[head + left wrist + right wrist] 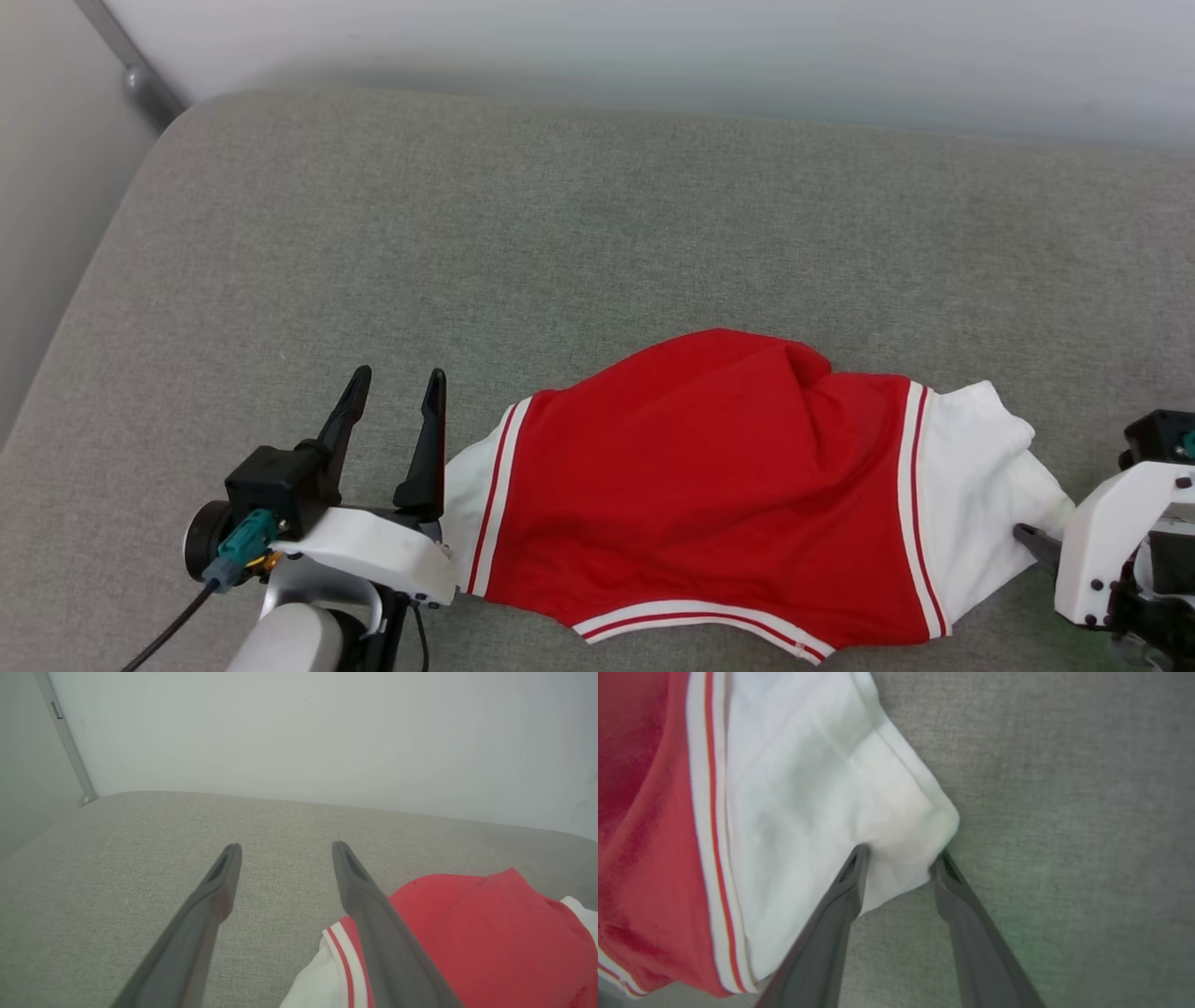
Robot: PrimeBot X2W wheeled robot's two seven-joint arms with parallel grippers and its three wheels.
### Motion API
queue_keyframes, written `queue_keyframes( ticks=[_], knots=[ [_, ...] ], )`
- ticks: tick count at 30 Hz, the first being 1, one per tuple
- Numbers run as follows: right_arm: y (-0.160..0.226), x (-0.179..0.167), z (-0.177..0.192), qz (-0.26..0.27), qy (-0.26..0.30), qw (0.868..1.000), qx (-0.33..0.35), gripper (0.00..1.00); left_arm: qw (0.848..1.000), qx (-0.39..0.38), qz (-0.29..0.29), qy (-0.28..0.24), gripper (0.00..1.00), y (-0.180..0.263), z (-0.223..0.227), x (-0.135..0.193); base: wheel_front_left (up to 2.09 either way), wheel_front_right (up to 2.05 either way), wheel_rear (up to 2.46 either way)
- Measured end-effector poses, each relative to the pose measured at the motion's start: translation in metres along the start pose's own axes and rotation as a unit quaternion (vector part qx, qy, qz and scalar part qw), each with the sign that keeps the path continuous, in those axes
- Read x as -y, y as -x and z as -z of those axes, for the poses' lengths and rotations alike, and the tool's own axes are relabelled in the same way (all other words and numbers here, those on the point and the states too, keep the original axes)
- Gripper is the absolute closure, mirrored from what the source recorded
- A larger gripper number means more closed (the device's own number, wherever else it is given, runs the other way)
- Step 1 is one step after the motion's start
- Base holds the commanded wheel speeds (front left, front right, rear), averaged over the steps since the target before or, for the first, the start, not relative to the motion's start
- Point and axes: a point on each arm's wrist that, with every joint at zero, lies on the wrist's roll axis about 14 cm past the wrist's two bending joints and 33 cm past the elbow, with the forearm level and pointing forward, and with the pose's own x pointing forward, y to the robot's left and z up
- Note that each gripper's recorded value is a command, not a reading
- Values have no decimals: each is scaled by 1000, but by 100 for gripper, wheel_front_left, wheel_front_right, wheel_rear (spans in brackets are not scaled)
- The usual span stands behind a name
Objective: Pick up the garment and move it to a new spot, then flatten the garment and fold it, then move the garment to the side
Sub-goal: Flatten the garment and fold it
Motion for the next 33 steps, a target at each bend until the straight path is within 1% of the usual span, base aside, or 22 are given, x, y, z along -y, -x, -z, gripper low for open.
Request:
queue_keyframes(
  ticks=[3,8,10,11,12,13,17,21,25,28,29,30,31,32,33],
  knots=[
    [4,-2,-1,-4,0,1000,10,100,1000,-17,4,-4,0,1,4,-3,0,0,0],
    [26,4,-15,8,5,998,68,100,997,-72,26,-20,0,8,9,-11,0,0,0],
    [39,9,-24,17,9,995,95,100,993,-112,44,-20,0,14,16,-10,0,0,0],
    [45,10,-26,20,10,994,105,100,989,-138,54,-30,0,17,22,-9,0,0,0],
    [51,13,-25,26,11,994,109,100,984,-160,68,-37,0,21,28,-7,0,0,0],
    [55,14,-22,29,11,993,110,100,980,-181,82,-31,0,25,35,-2,0,0,0],
    [69,17,-16,37,9,992,120,100,952,-277,123,-32,0,44,67,13,0,0,0],
    [68,12,-9,33,8,993,112,100,924,-358,130,-39,0,58,95,9,0,0,0],
    [61,8,-4,26,5,995,97,100,892,-432,129,-44,0,66,122,4,0,0,0],
    [57,8,-1,24,3,996,89,100,866,-477,144,-44,0,68,135,7,0,0,0],
    [56,8,-1,24,3,996,88,100,859,-490,146,-37,13,68,138,9,0,0,0],
    [55,8,0,24,3,996,86,100,853,-499,149,-34,54,67,140,10,0,0,0],
    [55,9,1,24,3,996,86,100,850,-503,151,-35,72,67,141,11,0,0,0],
    [55,9,2,24,3,996,85,100,848,-507,152,-33,100,66,142,11,0,0,0],
    [55,9,1,24,3,996,87,100,847,-509,152,-31,100,66,143,12,0,0,0]
  ],
)
